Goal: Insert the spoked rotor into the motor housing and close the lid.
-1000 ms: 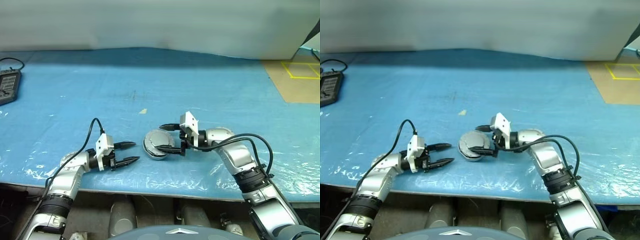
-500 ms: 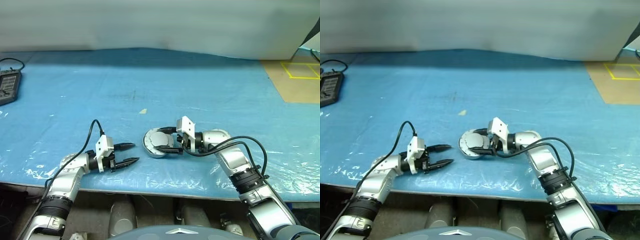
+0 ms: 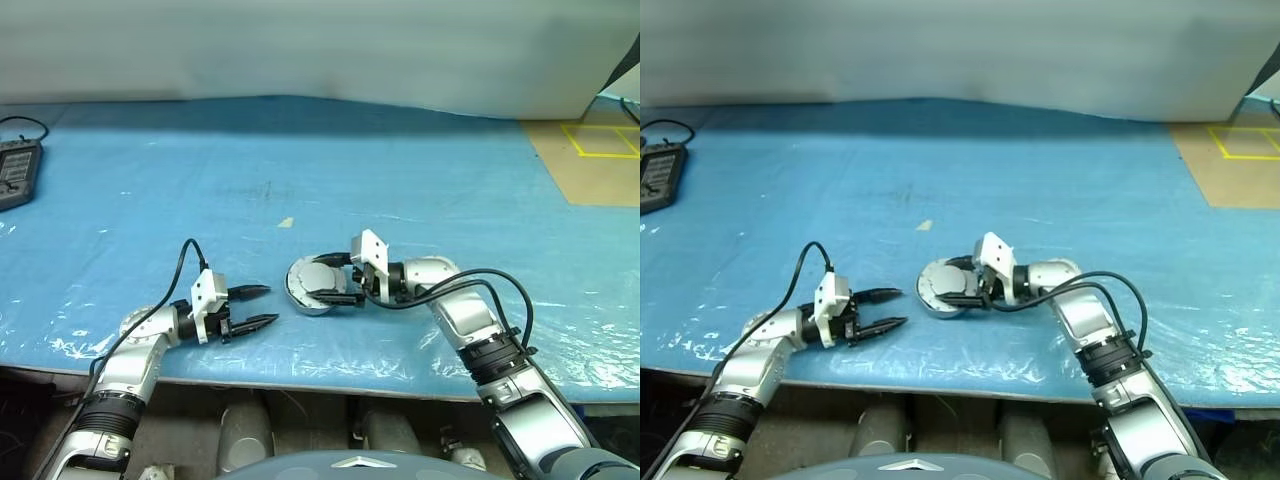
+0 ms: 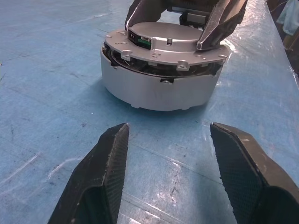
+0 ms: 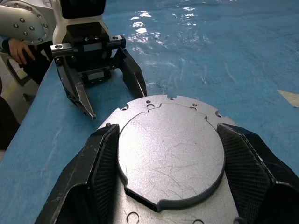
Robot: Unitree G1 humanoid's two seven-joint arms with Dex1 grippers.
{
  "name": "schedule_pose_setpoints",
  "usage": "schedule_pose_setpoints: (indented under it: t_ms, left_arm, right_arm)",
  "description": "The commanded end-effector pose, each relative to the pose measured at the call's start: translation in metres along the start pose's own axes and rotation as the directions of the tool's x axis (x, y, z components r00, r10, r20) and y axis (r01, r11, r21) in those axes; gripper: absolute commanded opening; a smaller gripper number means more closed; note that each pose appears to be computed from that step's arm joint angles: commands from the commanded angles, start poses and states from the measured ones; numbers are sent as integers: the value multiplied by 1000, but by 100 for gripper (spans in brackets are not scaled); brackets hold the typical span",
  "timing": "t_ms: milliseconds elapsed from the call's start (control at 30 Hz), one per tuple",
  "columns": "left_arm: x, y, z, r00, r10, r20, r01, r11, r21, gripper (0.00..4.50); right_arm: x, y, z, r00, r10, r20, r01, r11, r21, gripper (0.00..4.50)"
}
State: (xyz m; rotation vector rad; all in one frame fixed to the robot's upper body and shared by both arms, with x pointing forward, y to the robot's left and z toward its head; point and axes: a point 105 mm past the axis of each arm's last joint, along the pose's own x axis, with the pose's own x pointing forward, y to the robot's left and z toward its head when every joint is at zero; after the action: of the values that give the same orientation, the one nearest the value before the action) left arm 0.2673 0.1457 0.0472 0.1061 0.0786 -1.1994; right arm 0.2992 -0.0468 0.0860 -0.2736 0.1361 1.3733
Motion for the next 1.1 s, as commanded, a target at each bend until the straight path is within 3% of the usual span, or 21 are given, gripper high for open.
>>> schedule_pose_setpoints:
  t_ms: [33,300,1100]
  left_arm:
    - [2,0,10,1000,-6,21,5,999,31,291]
    - [2,-1,9,1000,-3,20,2,1000,27,291]
    - [0,0,6,1000,-1,13,0,1000,24,291]
  right_arm:
    - [2,-6,15,1000,-27,8,28,999,-42,295]
    - [7,-8,22,999,-32,-14,31,995,-90,295]
    - [10,-11,-7,983,-53,-177,41,997,-68,295]
